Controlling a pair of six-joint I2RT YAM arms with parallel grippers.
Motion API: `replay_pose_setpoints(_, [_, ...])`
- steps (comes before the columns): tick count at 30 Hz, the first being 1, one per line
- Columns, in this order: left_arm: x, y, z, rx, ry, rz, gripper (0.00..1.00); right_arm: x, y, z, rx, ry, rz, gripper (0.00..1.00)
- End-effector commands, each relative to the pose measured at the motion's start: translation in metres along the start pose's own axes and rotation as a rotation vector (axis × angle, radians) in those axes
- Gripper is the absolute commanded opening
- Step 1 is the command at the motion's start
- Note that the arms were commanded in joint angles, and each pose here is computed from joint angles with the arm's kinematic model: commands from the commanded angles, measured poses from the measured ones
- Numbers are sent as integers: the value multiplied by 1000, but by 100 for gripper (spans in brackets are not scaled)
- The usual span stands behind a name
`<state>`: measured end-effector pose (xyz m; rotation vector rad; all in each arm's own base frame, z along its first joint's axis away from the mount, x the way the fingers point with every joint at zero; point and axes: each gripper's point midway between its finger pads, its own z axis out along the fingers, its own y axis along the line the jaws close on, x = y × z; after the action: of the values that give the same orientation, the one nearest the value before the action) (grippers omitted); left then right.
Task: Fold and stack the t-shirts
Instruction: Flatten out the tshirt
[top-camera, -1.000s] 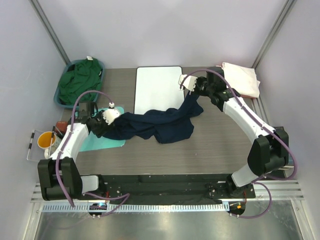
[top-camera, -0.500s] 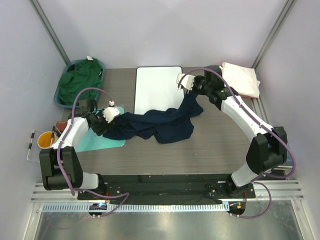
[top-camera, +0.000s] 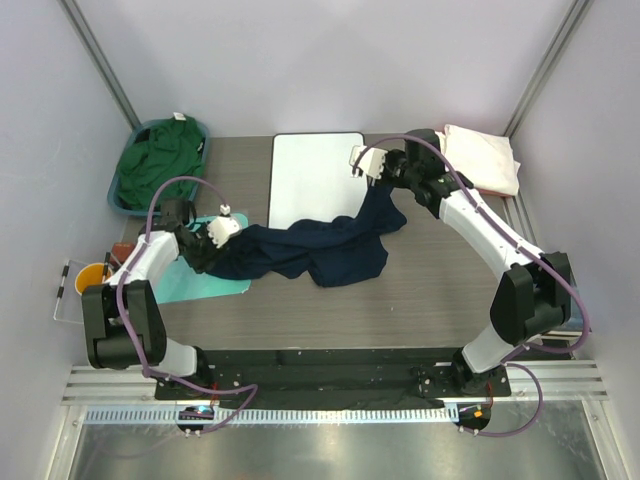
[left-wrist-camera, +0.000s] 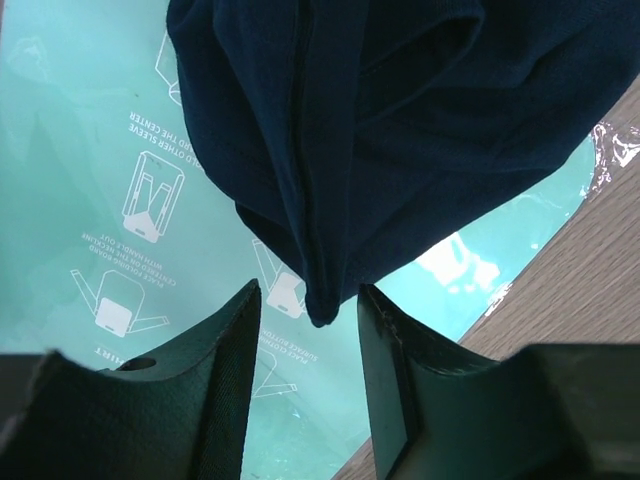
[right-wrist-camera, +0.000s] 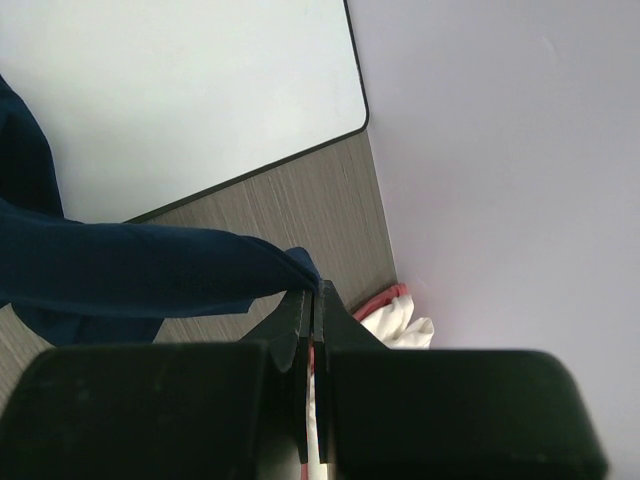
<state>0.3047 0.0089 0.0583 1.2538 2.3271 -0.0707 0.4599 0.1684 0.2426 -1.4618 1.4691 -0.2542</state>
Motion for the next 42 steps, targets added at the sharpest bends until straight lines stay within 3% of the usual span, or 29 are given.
replay_pose_setpoints(1, [-13,10,-3,-12,-48,5,42,-16,-22,-6,59,-33,1,1])
replay_pose_setpoints(4, [-13,11,1,-8,-51,-4,24,-17,-22,-7,60,-35,-2,1])
replay_pose_setpoints(6, [-14,14,4,-15,-56,-12,0,-18,-23,-8,63,-35,-1,1])
replay_pose_setpoints(13, [-32,40,-11,-100,-86,-40,0,-16,-26,-14,81,-17,-25,1])
replay_pose_setpoints(17, [-60,85,-50,-280,-126,-26,0,-10,-35,-20,123,21,-68,1])
replay_pose_setpoints(22, [-126,154,-145,-605,-274,43,0,0,-91,-38,352,127,-116,1])
replay_pose_setpoints(28, [-196,188,-245,-867,-443,190,0,10,-192,-80,663,210,-103,1])
replay_pose_setpoints(32, [-231,183,-290,-940,-556,251,0,0,-249,-117,774,169,-34,1])
replay_pose_setpoints(35, [-240,168,-296,-900,-598,255,0,-23,-277,-151,831,119,-33,1])
replay_pose_setpoints(39, [-256,111,-289,-829,-636,320,0,-42,-262,-176,756,61,-51,1])
replay_pose_setpoints(42, [-248,61,-284,-763,-607,390,0,-47,-218,-192,581,47,-63,1])
